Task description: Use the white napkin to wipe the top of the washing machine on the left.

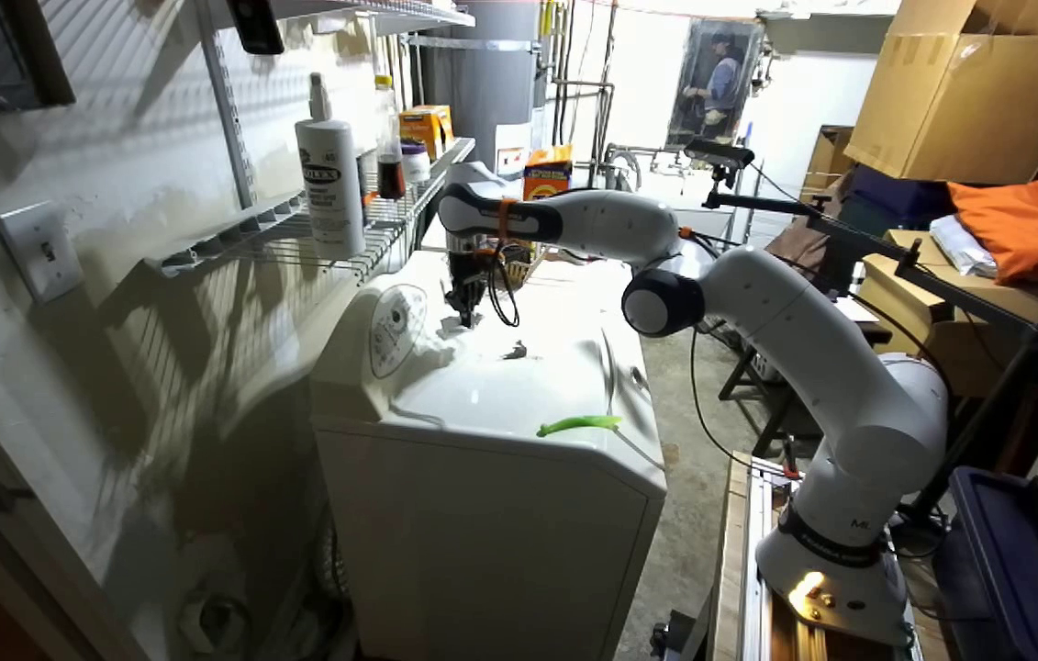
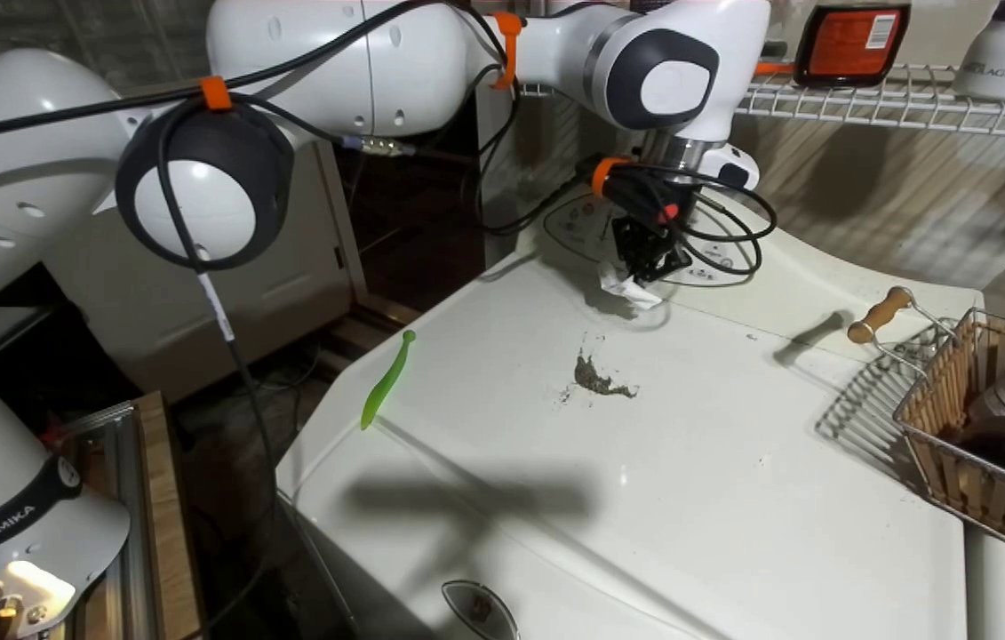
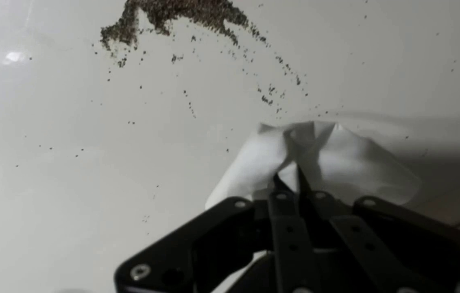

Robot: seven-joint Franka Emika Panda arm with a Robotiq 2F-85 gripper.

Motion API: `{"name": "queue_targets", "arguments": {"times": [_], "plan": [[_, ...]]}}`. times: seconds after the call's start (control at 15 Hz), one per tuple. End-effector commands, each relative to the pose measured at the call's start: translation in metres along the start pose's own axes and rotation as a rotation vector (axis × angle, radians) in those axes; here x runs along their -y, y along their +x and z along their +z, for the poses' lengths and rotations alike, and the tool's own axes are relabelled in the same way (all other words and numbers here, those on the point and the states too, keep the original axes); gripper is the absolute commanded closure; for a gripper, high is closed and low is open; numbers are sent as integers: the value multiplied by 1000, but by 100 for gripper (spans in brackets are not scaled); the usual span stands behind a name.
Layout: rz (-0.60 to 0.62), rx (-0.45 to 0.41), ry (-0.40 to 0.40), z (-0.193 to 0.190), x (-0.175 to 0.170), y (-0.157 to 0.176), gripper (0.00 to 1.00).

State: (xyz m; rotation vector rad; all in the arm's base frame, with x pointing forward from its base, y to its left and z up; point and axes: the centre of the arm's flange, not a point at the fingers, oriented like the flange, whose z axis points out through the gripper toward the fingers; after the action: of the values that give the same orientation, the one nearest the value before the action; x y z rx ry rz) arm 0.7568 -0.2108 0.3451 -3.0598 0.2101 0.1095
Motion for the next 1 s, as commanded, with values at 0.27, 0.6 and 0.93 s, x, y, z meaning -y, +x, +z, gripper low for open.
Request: {"name": "queue_targets", "arguments": {"times": [0.27,0.6,0.93], "plan": [[200,-262,-46,-13,-74,6,99],[311,-332,-77,-1,-119,6,99],[369,-420,-147,23,-153,12,99]]}}
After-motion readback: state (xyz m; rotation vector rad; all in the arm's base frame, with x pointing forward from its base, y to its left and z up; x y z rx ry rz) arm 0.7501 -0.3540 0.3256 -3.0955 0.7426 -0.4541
